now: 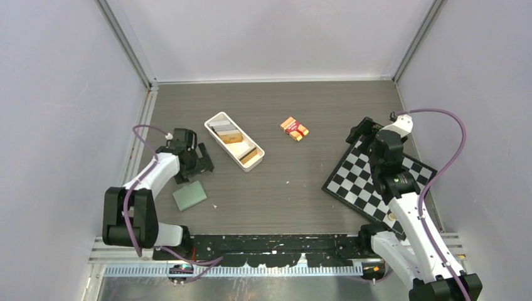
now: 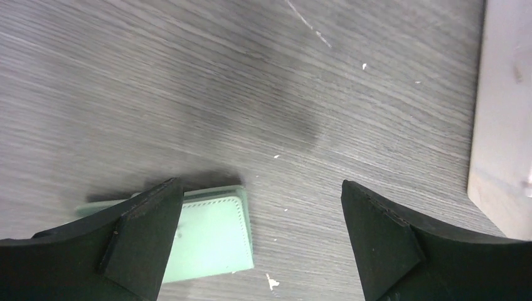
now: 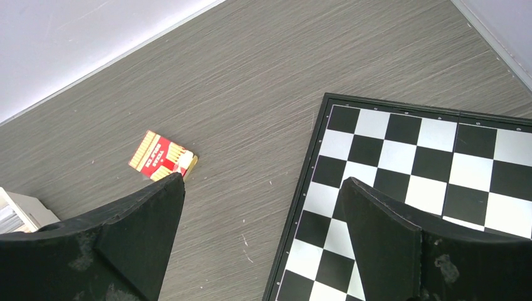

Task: Put the credit cards into the card holder
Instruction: Move the card holder to the center of the board.

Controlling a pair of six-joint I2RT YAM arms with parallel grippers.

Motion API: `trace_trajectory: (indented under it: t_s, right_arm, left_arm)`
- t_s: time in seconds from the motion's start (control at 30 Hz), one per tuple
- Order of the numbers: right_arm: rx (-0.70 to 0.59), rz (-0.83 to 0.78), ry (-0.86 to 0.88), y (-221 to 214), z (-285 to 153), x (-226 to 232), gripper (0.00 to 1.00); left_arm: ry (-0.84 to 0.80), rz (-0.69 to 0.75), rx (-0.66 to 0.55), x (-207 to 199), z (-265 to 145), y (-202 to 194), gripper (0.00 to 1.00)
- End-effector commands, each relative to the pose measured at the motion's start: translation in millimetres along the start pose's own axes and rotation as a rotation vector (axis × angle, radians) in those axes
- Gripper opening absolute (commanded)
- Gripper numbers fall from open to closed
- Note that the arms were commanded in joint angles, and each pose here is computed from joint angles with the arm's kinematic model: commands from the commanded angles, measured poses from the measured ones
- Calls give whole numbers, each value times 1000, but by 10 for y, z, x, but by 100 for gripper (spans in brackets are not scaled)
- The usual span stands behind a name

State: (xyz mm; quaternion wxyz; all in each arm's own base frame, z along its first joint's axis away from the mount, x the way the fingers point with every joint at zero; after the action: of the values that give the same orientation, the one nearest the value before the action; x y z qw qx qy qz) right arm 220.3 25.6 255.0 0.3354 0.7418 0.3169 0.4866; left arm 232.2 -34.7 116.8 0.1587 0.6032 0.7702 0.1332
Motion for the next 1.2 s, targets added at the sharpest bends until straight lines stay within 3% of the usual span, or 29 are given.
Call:
trace_trajectory:
  t_s: [0.0,0.1,0.27,0.5,0.8,1.17]
  right_arm:
    - [-37,16,48,127,-34,103,100]
    - [-23,14,50,92,4,102,100]
    - [15,8,52,15,76,109,100]
    - [4,7,55,12,62,92,100]
    - [11,4,51,-14,91,86,100]
    - [24,-3,35,-40,140,83,100]
  left_arm:
    - [125,56,-90,103,-363,214,100]
    - [242,47,-78,214,-354,273,100]
    - [279,11,9,367,-208,376,100]
    - [133,-39,109,459,65,361,100]
    - [103,-28,202,446,159,214,100]
    - [-88,-45,217,-34,-106,-66,95]
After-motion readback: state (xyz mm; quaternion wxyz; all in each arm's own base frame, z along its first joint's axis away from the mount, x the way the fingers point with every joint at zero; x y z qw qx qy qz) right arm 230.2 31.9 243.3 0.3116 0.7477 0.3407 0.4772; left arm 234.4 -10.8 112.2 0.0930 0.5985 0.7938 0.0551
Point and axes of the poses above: each gripper's point midway between its finger pads, its own z axis out along the fingers, its own x axis along the line the jaws close on, y = z × x, the point moved 9 cm from there along -z, back along the fingers, and after that the axes turned 12 degrees about z, right-handed, at the moved point
